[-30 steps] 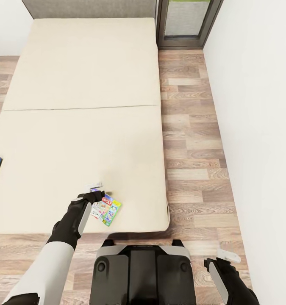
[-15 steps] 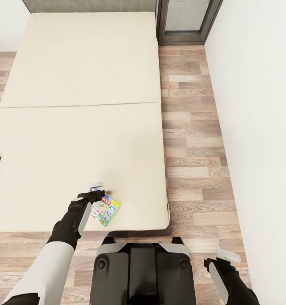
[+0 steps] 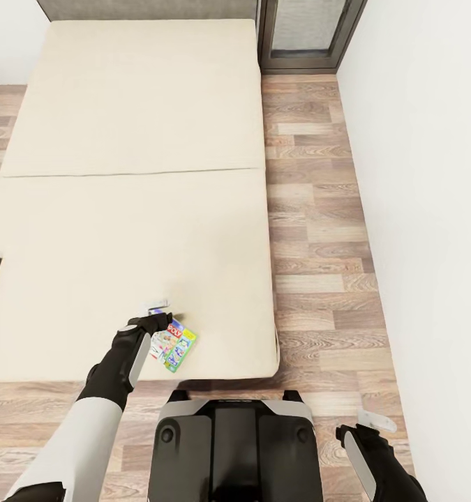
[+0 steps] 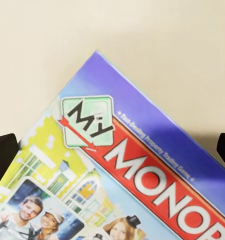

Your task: Put all the toys in the child's room - the three board games (two on the bed and one on the table), the two jigsaw puzzles on the table, and the tennis ball on the table - inside the toy box on the table in the child's room.

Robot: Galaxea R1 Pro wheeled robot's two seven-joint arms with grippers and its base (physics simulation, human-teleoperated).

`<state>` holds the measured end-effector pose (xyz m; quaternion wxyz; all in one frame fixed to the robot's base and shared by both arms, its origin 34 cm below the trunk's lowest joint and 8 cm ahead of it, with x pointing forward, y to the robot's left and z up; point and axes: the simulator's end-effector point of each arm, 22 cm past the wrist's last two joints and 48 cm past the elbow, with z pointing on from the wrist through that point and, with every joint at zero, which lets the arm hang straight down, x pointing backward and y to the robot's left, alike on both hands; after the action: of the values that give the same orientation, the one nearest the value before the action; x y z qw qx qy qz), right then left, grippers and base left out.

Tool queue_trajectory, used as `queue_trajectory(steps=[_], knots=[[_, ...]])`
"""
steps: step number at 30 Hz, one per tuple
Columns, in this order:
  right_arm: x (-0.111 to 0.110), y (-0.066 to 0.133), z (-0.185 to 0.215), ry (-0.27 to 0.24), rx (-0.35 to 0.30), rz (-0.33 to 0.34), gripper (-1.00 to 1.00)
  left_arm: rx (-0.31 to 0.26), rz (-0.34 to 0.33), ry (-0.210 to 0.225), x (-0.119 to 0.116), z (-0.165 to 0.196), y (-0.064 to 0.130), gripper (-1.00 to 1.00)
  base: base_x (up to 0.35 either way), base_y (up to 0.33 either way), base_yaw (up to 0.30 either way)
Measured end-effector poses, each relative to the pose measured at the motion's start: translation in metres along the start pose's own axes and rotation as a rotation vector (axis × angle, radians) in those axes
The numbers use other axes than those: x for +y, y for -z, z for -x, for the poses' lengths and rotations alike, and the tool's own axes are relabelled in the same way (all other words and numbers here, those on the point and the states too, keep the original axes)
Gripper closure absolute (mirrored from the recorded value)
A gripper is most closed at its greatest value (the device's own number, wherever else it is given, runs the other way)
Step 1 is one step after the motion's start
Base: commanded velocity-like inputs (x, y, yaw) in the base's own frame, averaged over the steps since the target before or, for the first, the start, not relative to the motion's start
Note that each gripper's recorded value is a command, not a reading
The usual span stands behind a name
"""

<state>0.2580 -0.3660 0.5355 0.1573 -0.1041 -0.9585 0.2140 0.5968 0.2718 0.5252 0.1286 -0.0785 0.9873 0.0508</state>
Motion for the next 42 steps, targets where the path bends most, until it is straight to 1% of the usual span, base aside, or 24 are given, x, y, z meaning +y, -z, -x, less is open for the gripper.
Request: queue_trajectory(steps=[22,42], knots=[[0.0,0.0,0.0001,0.0,0.0,0.0,-1.0,0.0,0.0,-0.001,0.0,0.0002,0.0,-1.0,-0.002,0.0,0.0],[0.0,-0.0001,0.0004,0.0,-0.001,0.0,-1.0,-0.001,-0.002,0.001,-0.0005,0.0006,-0.0001,-1.0,-0.073,0.0,0.0]])
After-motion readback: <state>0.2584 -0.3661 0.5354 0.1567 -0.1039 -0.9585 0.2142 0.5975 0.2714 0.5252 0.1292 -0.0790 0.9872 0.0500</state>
